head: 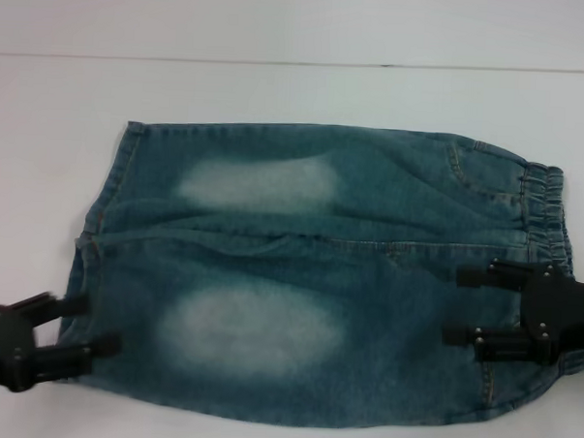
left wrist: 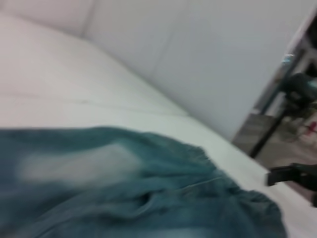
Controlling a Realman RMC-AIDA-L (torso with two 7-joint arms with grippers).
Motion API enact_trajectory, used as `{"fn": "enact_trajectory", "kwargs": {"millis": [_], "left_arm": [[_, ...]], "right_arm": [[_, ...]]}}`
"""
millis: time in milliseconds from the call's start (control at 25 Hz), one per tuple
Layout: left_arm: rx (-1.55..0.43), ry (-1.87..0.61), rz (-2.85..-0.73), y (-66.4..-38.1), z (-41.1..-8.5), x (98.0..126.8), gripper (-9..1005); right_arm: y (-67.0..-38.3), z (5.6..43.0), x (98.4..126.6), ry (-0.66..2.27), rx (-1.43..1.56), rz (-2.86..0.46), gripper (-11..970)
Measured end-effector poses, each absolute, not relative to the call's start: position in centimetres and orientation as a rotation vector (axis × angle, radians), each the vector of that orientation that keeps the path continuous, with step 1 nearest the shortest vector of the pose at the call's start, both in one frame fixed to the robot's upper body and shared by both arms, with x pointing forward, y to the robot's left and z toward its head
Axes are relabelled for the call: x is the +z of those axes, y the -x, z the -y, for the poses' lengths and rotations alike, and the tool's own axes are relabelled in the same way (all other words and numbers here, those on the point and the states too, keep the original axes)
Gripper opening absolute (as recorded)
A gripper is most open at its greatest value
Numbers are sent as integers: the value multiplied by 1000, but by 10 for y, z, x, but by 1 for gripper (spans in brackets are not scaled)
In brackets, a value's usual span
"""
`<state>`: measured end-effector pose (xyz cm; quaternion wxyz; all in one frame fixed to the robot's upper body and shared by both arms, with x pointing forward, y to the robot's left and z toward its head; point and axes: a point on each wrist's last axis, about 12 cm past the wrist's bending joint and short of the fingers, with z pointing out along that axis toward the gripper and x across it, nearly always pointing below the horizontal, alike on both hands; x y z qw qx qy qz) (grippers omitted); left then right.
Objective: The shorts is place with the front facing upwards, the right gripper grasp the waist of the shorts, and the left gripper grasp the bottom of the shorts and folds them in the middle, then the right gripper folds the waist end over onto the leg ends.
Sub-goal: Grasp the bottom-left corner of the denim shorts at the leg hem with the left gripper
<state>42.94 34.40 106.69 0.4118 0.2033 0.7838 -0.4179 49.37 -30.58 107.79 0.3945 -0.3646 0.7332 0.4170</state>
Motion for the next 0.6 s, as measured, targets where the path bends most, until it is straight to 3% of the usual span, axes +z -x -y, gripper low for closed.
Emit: {"fn": "enact_trajectory", "kwargs": {"millis": [320,600], "left_arm": [[-952,-372,-2191,-418,-375,1063,912],[-956,-388,-2273,-419,-374,1058,908]], "right_arm": [[-493,306,1078,926,1058,-1858,928],[-494,305,1078,928,1056,-1857,928]]}}
